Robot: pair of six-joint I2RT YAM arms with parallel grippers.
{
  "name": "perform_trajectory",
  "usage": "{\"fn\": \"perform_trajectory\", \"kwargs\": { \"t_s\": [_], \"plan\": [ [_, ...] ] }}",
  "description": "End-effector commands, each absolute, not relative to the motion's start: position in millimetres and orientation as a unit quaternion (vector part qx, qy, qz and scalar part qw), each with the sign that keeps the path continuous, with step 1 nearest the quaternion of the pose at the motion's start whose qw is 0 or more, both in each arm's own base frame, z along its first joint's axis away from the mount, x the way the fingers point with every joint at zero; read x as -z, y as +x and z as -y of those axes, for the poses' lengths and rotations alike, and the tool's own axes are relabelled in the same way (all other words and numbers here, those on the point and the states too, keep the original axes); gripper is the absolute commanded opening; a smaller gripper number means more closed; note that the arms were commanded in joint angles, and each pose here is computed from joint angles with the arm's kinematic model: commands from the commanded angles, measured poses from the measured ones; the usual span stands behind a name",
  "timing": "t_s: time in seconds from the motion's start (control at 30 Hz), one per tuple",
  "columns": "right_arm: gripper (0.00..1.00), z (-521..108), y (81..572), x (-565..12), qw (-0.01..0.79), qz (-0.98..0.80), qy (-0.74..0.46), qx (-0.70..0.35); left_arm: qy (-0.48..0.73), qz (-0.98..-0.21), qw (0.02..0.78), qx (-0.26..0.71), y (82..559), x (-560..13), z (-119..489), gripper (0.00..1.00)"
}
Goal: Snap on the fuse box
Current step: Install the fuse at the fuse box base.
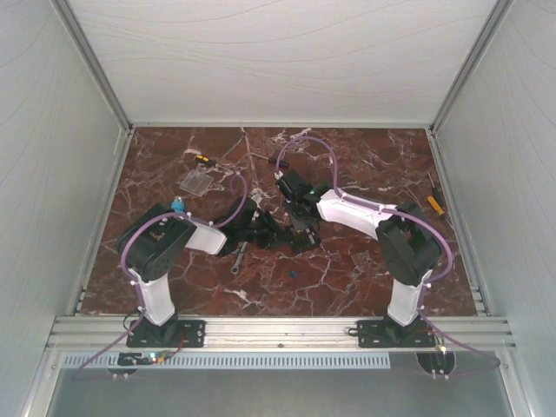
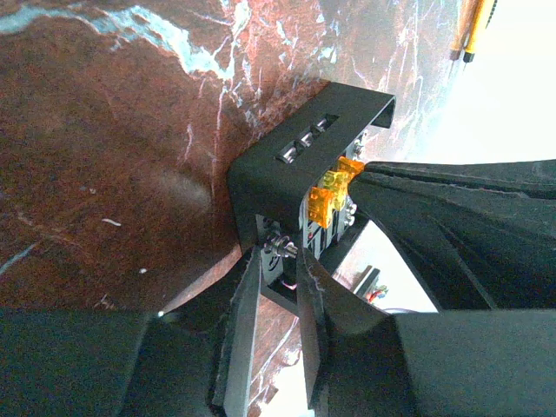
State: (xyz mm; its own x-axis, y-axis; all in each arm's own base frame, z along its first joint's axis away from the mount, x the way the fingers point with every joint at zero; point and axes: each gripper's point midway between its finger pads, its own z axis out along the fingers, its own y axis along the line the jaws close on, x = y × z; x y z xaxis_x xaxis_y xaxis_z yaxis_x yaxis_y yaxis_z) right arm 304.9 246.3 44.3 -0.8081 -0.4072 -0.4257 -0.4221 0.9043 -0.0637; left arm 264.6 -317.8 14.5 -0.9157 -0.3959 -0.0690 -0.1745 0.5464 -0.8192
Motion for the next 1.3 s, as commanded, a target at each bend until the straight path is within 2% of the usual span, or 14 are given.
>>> {"fn": "perform_trajectory", "kwargs": {
  "t_s": [0.0, 0.3, 0.47, 1.07, 1.17, 1.27],
  "plan": [
    [0.0, -236.3, 280.2, -24.9, 0.178, -0.96, -0.217, -0.019, -0.17, -0.886, 0.121, 0.415, 258.7, -1.8, 310.4, 0.22],
    [0.16, -245.9, 299.0, -78.4, 0.254, -0.946, -0.194, -0.047, -0.169, -0.886, 0.121, 0.414, 258.5, -2.0, 310.4, 0.22],
    [0.19, -244.2, 306.3, -75.2, 0.254, -0.948, -0.185, -0.044, -0.169, -0.886, 0.121, 0.415, 258.3, -2.2, 310.9, 0.22],
    [0.14, -246.7, 316.9, -55.2, 0.243, -0.953, -0.18, -0.034, -0.168, -0.886, 0.121, 0.414, 258.1, -1.8, 310.8, 0.22],
    [0.11, -247.1, 316.7, -53.5, 0.24, -0.953, -0.182, -0.034, -0.168, -0.886, 0.121, 0.414, 258.3, -1.5, 311.0, 0.22],
    [0.04, -245.8, 314.4, -50.8, 0.232, -0.955, -0.184, -0.03, -0.169, -0.887, 0.119, 0.414, 258.2, -1.0, 311.3, 0.22]
  ]
}}
